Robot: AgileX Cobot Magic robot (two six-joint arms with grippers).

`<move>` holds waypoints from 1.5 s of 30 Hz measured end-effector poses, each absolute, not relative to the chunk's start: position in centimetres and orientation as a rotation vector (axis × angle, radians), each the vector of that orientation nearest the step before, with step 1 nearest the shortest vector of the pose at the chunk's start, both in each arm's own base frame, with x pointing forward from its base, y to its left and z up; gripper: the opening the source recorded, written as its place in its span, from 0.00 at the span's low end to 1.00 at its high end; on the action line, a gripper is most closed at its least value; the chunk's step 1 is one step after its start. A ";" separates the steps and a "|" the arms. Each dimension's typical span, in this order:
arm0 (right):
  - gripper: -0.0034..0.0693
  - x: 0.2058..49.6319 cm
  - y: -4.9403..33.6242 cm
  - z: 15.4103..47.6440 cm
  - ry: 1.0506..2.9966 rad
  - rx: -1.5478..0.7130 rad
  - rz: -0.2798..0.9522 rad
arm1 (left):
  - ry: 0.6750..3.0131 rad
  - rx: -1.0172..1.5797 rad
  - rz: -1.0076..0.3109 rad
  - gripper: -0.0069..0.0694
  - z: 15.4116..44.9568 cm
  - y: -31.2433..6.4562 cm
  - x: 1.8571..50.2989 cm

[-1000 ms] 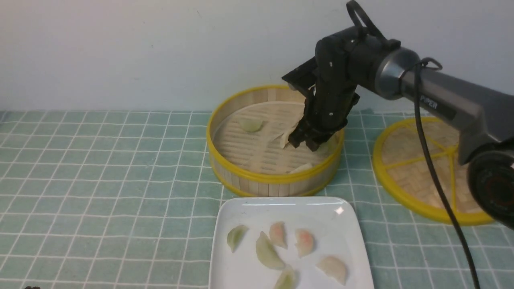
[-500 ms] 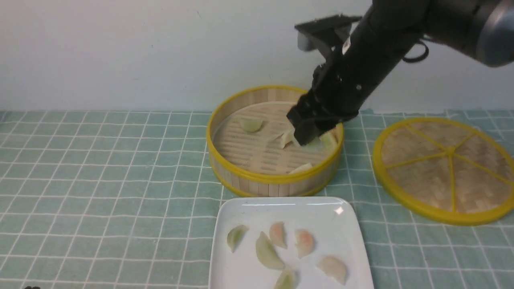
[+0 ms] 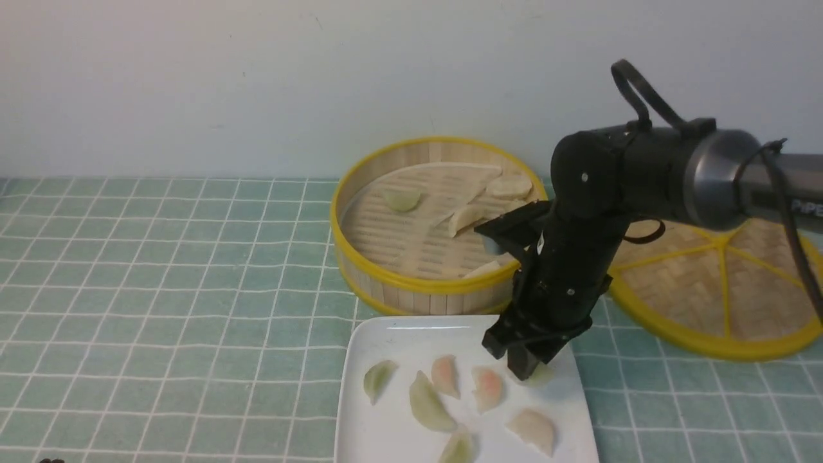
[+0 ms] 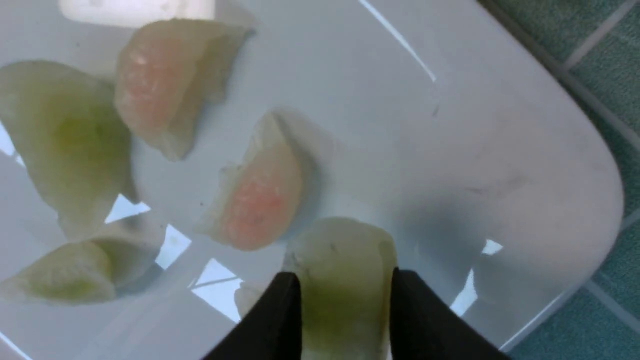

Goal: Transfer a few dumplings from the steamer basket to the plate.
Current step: Use the right arm to put the dumpling into the plate, then use the right arm to grab a dumpling from inside the steamer

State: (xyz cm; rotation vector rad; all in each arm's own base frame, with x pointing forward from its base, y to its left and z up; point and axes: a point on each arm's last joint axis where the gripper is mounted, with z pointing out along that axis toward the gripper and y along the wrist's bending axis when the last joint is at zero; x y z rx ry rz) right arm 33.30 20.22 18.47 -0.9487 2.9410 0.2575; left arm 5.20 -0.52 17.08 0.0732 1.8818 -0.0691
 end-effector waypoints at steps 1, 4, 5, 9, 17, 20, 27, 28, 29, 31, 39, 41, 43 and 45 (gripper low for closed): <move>0.42 33.4 20.3 18.7 2.936 -0.945 0.259 | 1.882 0.073 -0.069 0.08 17.1 -0.5 5.2; 0.59 33.8 20.5 19.7 2.920 -0.944 0.266 | 1.882 0.073 -0.069 0.08 17.1 -0.5 5.2; 0.63 34.0 20.7 20.3 2.909 -0.946 0.270 | 1.882 0.073 -0.069 0.08 17.1 -0.5 5.2; 0.71 35.8 21.4 23.9 2.786 -0.925 0.259 | 1.882 0.073 -0.069 0.08 17.1 -0.5 5.2; 0.69 40.8 21.9 28.1 2.531 -0.788 0.154 | 1.882 0.073 -0.069 0.08 17.1 -0.5 5.2; 0.69 42.3 22.2 26.7 2.530 -0.809 0.134 | 1.882 0.073 -0.069 0.08 17.1 -0.5 5.2; 0.69 45.7 21.6 20.8 2.588 -0.825 -0.036 | 1.882 0.073 -0.069 0.08 17.1 -0.5 5.2; 0.69 45.7 21.5 20.6 2.591 -0.826 -0.044 | 1.882 0.073 -0.069 0.08 17.1 -0.5 5.2; 0.69 46.0 21.3 20.1 2.594 -0.827 -0.086 | 1.882 0.073 -0.069 0.08 17.1 -0.5 5.2; 0.68 46.2 21.1 19.4 2.595 -0.830 -0.132 | 1.882 0.073 -0.069 0.08 17.1 -0.5 5.2; 0.65 47.0 21.3 17.1 2.587 -0.851 -0.164 | 1.882 0.073 -0.069 0.08 17.1 -0.5 5.2; 0.55 46.9 21.3 17.1 2.590 -0.848 -0.164 | 1.882 0.073 -0.069 0.08 17.1 -0.5 5.2; 0.42 46.9 21.3 17.1 2.591 -0.848 -0.165 | 1.882 0.073 -0.069 0.08 17.1 -0.5 5.2; 0.41 46.9 21.3 17.1 2.592 -0.847 -0.163 | 1.882 0.073 -0.069 0.08 17.1 -0.5 5.2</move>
